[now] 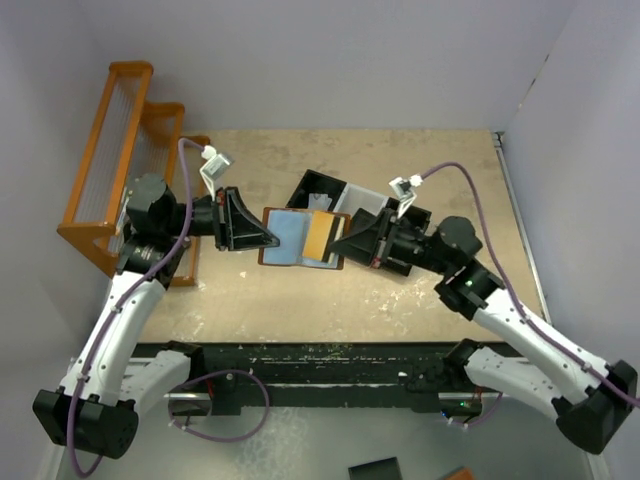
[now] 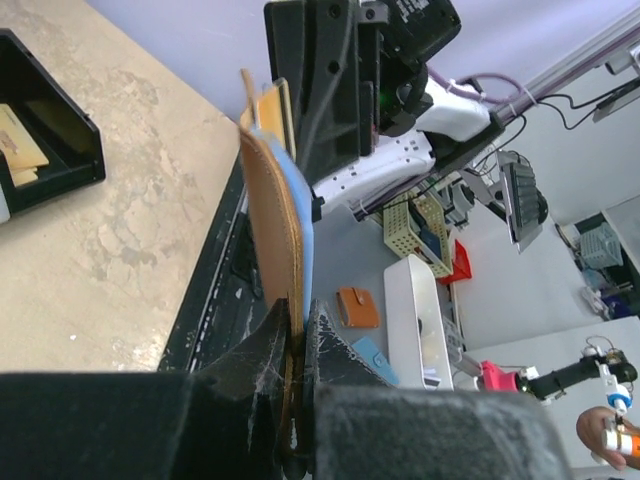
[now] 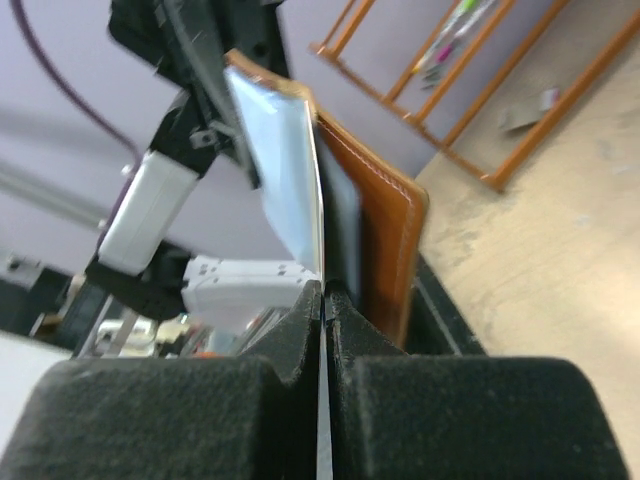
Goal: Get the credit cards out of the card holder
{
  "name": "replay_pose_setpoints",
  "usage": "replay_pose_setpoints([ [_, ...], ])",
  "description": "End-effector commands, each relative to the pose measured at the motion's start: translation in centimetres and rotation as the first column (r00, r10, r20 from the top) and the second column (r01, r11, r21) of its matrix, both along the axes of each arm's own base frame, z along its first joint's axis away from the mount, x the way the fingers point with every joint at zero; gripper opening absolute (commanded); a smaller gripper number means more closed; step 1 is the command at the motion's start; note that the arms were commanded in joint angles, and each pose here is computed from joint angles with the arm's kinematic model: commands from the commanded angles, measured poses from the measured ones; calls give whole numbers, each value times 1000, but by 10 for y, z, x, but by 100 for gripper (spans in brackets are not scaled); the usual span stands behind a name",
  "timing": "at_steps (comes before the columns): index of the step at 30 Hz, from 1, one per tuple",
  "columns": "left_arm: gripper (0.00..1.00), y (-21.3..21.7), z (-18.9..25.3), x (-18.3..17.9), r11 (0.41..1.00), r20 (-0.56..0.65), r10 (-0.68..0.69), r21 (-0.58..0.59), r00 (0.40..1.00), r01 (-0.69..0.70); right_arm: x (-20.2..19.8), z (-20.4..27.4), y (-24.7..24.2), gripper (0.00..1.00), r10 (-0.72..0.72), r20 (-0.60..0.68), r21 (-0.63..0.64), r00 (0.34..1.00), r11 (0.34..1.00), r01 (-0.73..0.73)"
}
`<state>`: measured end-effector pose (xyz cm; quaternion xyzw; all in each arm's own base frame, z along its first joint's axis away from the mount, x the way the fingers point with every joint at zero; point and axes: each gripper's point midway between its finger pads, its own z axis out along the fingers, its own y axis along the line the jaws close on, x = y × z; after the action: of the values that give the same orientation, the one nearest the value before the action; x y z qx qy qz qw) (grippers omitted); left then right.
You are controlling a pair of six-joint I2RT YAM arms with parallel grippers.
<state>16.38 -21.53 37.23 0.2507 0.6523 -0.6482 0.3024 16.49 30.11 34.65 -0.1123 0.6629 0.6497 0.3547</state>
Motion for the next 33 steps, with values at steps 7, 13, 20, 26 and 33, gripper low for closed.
replay_pose_setpoints([
  [7,0,10,-7,14,980,269,64,164,961,-112,37,-51,-97,0,-291,-65,-249,955,931,267],
  [13,0,13,-22,14,970,265,50,218,963,-110,71,-115,-135,0,-493,-148,-476,858,796,375],
  [20,0,17,-47,16,954,244,17,286,970,-89,104,-166,-186,0,-697,-127,-669,706,586,458],
  [26,0,25,-77,31,912,240,34,390,970,-129,130,-197,-200,0,-733,-138,-749,666,517,414],
  [33,0,31,-123,53,851,157,54,509,986,-128,147,-214,-197,0,-729,-153,-753,667,523,399],
])
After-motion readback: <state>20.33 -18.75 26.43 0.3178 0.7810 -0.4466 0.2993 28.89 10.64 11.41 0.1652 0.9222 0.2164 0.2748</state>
